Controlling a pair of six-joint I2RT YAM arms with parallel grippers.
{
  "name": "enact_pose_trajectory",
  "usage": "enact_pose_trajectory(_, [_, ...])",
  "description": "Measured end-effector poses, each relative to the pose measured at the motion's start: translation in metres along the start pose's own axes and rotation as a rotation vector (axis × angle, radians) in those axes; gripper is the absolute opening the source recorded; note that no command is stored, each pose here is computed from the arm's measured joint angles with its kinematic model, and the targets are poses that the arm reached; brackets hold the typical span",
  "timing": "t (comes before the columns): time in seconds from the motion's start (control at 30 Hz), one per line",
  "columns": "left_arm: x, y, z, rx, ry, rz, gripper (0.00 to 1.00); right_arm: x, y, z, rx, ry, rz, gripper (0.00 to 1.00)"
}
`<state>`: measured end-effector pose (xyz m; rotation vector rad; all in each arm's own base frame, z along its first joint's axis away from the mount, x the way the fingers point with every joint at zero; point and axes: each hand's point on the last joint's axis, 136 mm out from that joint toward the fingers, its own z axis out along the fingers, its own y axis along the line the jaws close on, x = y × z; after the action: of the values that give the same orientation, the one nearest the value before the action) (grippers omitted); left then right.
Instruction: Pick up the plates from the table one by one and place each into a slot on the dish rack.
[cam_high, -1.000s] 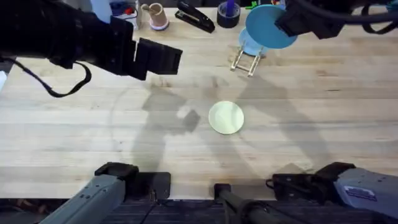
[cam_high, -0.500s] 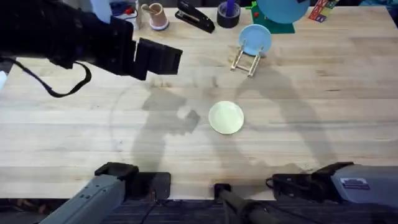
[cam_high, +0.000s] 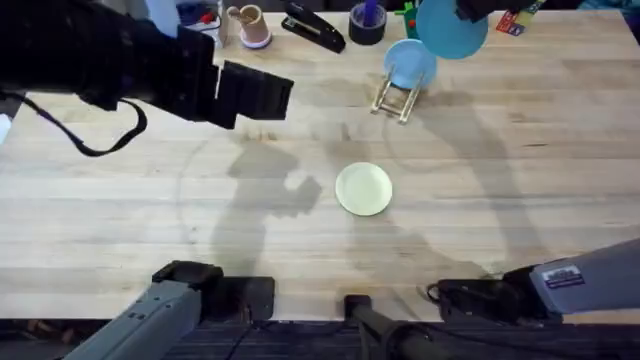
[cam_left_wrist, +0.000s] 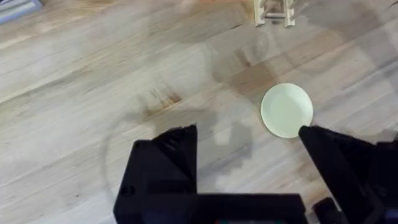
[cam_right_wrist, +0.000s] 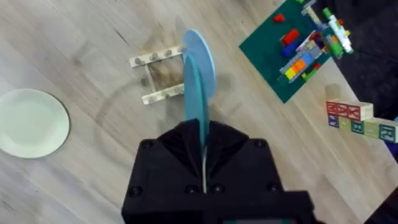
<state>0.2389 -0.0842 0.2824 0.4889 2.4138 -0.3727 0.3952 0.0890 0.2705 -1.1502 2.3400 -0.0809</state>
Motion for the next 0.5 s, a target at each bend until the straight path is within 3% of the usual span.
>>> enact_pose_trajectory(0.5, [-0.0001,0.0001,0.0000,0.000,0.000,0.000,0.995,-0.0043,-0.0004,0.0071,-0.014,-0.014,-0.068,0.028])
